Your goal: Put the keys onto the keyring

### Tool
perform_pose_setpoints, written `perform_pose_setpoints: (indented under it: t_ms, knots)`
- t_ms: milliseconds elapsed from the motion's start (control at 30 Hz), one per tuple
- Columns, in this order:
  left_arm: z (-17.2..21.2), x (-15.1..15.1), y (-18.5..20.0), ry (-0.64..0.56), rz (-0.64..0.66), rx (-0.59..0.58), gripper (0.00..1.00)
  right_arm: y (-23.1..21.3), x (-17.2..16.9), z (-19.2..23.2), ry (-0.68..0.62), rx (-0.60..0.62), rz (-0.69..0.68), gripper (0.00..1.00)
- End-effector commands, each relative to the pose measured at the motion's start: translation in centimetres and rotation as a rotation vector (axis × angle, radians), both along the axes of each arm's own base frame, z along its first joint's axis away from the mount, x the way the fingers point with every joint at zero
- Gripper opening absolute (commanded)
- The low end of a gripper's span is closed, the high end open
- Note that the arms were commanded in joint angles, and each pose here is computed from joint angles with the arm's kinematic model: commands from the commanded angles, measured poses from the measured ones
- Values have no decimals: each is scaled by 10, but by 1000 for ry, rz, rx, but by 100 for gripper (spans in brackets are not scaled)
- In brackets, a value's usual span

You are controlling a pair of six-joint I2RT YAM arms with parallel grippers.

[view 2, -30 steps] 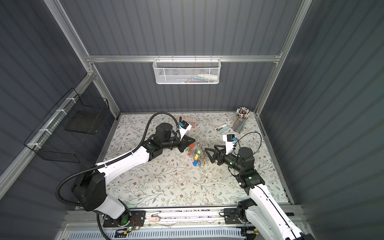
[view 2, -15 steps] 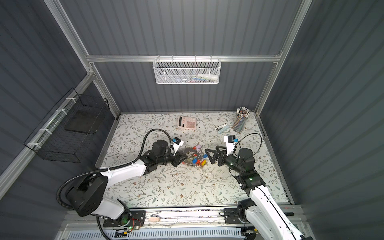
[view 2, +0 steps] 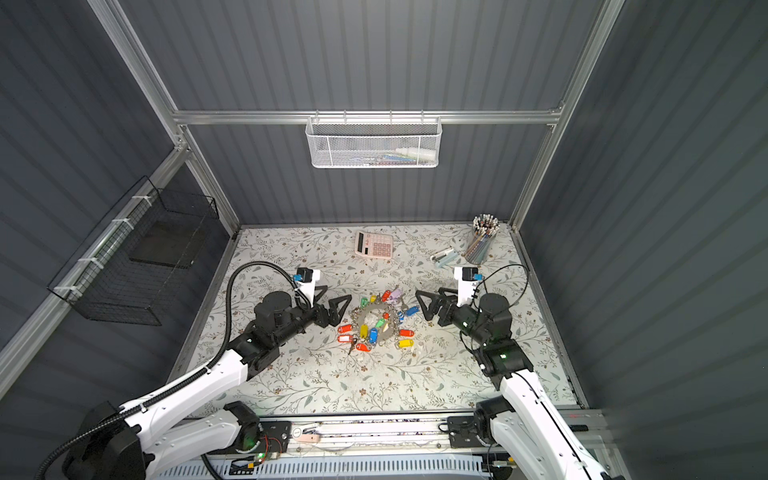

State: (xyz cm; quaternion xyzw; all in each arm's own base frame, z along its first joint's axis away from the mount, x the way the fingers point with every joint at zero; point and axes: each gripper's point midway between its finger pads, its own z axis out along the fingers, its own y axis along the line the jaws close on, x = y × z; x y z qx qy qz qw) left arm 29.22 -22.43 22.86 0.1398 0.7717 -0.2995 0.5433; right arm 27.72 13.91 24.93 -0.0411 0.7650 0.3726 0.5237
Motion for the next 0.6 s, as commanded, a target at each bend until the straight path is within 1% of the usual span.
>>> perform_pose_setpoints:
  t_ms: [0,100,200,267,333,367,467,533,567]
  knots:
    - [-4,17,42,-2,229,41,100,-11,5,17,-29,-14,-67,99]
    - [-6,30,83,7,449,91,100,-16,8,18,-40,-22,-95,99]
    - [-4,33,124,-18,670,174,100,-26,16,15,-39,-43,-162,99]
    - [-6,30,152,-45,821,212,100,-41,25,6,1,-52,-260,99]
    - [-6,28,174,-72,937,238,100,-52,30,1,27,-76,-325,99]
    - [-10,28,183,-76,983,262,100,-60,32,0,35,-92,-371,99]
    - [-23,35,203,-56,1069,377,100,-86,37,-10,34,-169,-515,99]
    - [-33,41,216,-40,1117,437,100,-108,40,-17,-3,-217,-634,99]
    - [-38,46,221,-34,1119,442,100,-119,39,-22,-20,-247,-694,99]
